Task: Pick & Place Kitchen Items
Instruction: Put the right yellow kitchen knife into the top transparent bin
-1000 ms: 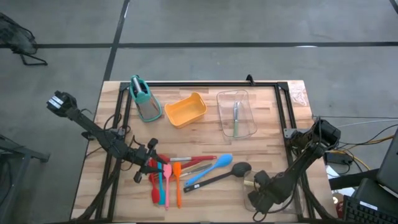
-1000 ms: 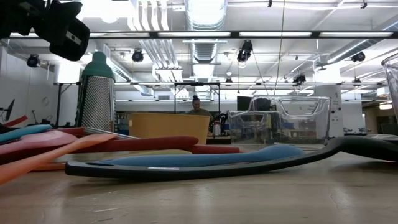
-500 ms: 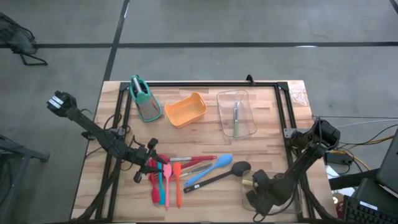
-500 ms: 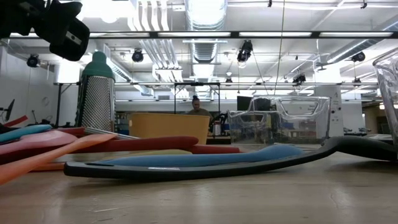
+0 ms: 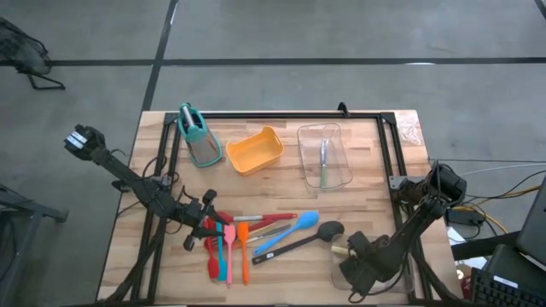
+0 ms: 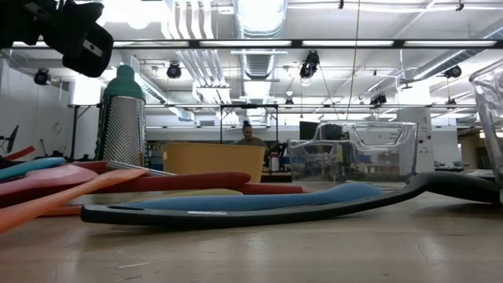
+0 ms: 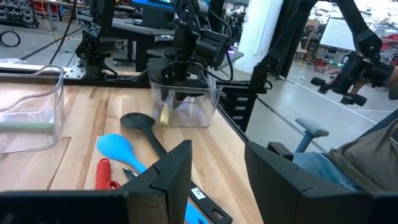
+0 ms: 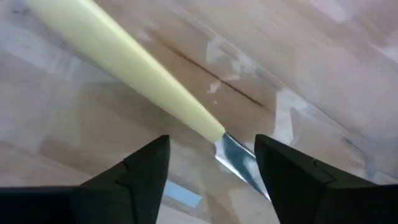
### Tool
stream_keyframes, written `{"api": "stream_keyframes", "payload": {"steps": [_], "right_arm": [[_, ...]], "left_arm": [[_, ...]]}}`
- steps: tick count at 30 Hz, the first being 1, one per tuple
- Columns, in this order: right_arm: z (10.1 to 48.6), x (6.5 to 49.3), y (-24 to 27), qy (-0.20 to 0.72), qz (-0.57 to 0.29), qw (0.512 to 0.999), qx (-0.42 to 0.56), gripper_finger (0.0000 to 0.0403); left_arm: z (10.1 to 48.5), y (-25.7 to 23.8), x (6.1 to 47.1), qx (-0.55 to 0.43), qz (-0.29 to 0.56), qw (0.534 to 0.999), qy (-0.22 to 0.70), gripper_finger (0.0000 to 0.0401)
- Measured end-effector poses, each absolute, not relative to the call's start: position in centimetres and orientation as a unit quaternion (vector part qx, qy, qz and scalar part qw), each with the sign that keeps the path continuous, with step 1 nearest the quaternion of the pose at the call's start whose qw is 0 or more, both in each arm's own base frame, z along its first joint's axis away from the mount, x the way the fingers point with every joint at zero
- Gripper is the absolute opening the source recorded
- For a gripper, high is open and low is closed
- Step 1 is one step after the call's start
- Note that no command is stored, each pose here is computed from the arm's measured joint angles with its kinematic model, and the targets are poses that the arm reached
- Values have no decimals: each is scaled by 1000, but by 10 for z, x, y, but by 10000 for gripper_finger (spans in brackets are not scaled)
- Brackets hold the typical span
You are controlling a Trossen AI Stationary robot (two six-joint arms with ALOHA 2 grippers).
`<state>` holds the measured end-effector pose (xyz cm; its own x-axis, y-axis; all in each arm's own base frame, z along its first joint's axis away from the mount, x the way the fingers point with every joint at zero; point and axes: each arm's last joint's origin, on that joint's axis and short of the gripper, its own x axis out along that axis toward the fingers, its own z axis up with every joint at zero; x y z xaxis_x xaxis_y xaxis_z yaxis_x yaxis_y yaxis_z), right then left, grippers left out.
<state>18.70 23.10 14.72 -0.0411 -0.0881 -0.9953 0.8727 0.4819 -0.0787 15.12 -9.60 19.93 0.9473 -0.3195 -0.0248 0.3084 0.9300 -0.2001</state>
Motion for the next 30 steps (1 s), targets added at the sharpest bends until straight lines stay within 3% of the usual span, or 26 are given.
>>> {"api": "stream_keyframes", "payload": {"steps": [8, 13, 19, 30], "right_arm": [[146, 190, 231, 599, -351, 662, 281, 255], [143, 190, 230, 602, -342, 667, 275, 235], [143, 189, 230, 607, -335, 669, 268, 177], [142, 189, 232, 633, -304, 662, 260, 25]], "left_arm": [[199, -96, 151, -97, -160, 982, 29, 156], [199, -96, 151, -97, -160, 982, 29, 156], [199, -96, 151, -97, -160, 982, 29, 156], [199, -96, 151, -97, -160, 982, 29, 156]]}}
